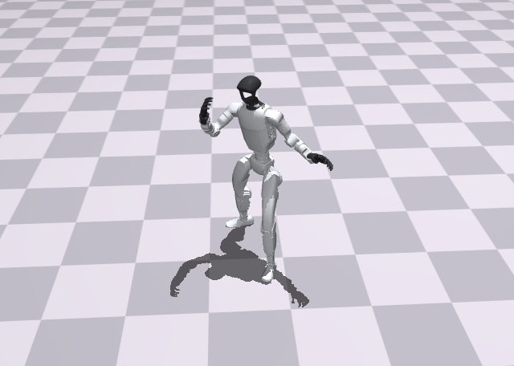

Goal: Kungfu

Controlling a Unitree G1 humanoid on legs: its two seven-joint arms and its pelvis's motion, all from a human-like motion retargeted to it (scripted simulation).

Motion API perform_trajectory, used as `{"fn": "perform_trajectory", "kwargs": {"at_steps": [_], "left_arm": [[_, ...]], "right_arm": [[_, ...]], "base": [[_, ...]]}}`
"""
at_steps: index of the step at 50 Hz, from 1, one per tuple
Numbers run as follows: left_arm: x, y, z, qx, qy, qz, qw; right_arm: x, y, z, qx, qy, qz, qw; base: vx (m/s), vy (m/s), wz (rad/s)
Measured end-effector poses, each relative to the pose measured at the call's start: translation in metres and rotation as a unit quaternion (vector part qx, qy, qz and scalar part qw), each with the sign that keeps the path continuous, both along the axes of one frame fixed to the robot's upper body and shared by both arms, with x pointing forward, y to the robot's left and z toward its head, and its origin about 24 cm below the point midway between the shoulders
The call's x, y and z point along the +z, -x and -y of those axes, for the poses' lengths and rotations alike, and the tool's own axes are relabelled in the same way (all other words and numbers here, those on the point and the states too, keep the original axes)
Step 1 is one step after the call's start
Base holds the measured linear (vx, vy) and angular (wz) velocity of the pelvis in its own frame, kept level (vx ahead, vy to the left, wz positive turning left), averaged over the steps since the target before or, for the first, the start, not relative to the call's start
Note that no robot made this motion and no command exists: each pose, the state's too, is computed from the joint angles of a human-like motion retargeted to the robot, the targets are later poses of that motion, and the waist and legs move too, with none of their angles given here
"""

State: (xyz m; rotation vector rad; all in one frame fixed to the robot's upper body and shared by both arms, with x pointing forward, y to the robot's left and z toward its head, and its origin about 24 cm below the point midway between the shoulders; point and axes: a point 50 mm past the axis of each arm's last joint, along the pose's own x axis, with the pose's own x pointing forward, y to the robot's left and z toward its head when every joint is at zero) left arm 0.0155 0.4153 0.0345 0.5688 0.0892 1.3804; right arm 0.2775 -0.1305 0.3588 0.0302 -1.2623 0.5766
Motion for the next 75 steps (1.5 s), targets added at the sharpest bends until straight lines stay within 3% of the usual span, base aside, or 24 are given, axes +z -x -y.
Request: {"fn": "perform_trajectory", "kwargs": {"at_steps": [7,14,18,21,25,27,31,37,46,53,60,65,68,71,75], "left_arm": [[-0.058,0.1,0.01,0.118,0.186,-0.079,0.972],[-0.111,0.135,0.05,0.088,0.385,-0.138,0.908],[-0.166,0.062,0.1,-0.1,0.533,-0.192,0.818],[-0.188,-0.066,0.175,-0.327,0.64,-0.107,0.687],[-0.113,-0.216,0.294,-0.625,0.586,0.115,0.503],[-0.082,-0.241,0.325,-0.737,0.528,0.082,0.414],[-0.043,-0.271,0.339,-0.814,0.421,0.024,0.399],[-0.022,-0.284,0.362,-0.826,0.416,0.06,0.376],[-0.045,-0.283,0.314,-0.797,0.374,-0.028,0.474],[-0.076,-0.267,0.237,-0.725,0.309,-0.185,0.587],[-0.116,-0.203,0.146,-0.581,0.26,-0.399,0.66],[-0.144,-0.139,0.113,-0.485,0.337,-0.485,0.645],[-0.161,-0.098,0.109,-0.44,0.369,-0.538,0.617],[-0.173,-0.054,0.108,-0.412,0.368,-0.617,0.56],[-0.175,0.034,0.095,-0.339,0.386,-0.744,0.427]], "right_arm": [[0.054,0.071,0.038,-0.097,-0.078,0.204,0.971],[0.057,0.119,0.079,-0.19,-0.142,0.308,0.921],[0.047,0.141,0.102,-0.235,-0.182,0.339,0.893],[0.041,0.163,0.119,-0.276,-0.197,0.365,0.867],[0.032,0.194,0.128,-0.324,-0.191,0.408,0.832],[0.031,0.199,0.12,-0.339,-0.167,0.428,0.821],[0.03,0.2,0.112,-0.388,-0.139,0.452,0.791],[0.031,0.199,0.117,-0.421,-0.119,0.438,0.785],[0.03,0.204,0.125,-0.45,-0.103,0.431,0.775],[0.022,0.198,0.144,-0.516,-0.076,0.381,0.764],[-0.028,0.146,0.19,-0.552,-0.079,0.178,0.811],[-0.139,0.101,0.231,-0.523,-0.143,-0.101,0.834],[-0.24,0.085,0.232,-0.492,-0.212,-0.296,0.791],[-0.329,0.077,0.197,-0.42,-0.292,-0.452,0.73],[-0.379,0.032,0.101,-0.24,-0.335,-0.574,0.708]], "base": [[-0.27,-0.78,-0.62],[-0.38,-0.89,-0.72],[-0.31,-0.73,-0.4],[-0.42,-0.38,0.47],[-0.33,-0.27,-0.24],[-0.16,-0.05,-0.57],[-0.11,0.02,-0.18],[-0.01,0.13,0.01],[0.09,0.23,0.37],[0.18,0.28,0.71],[0.26,0.3,1.24],[0.32,0.36,1.89],[0.41,0.36,1.8],[0.39,0.31,1.9],[0.37,0.1,1.29]]}}
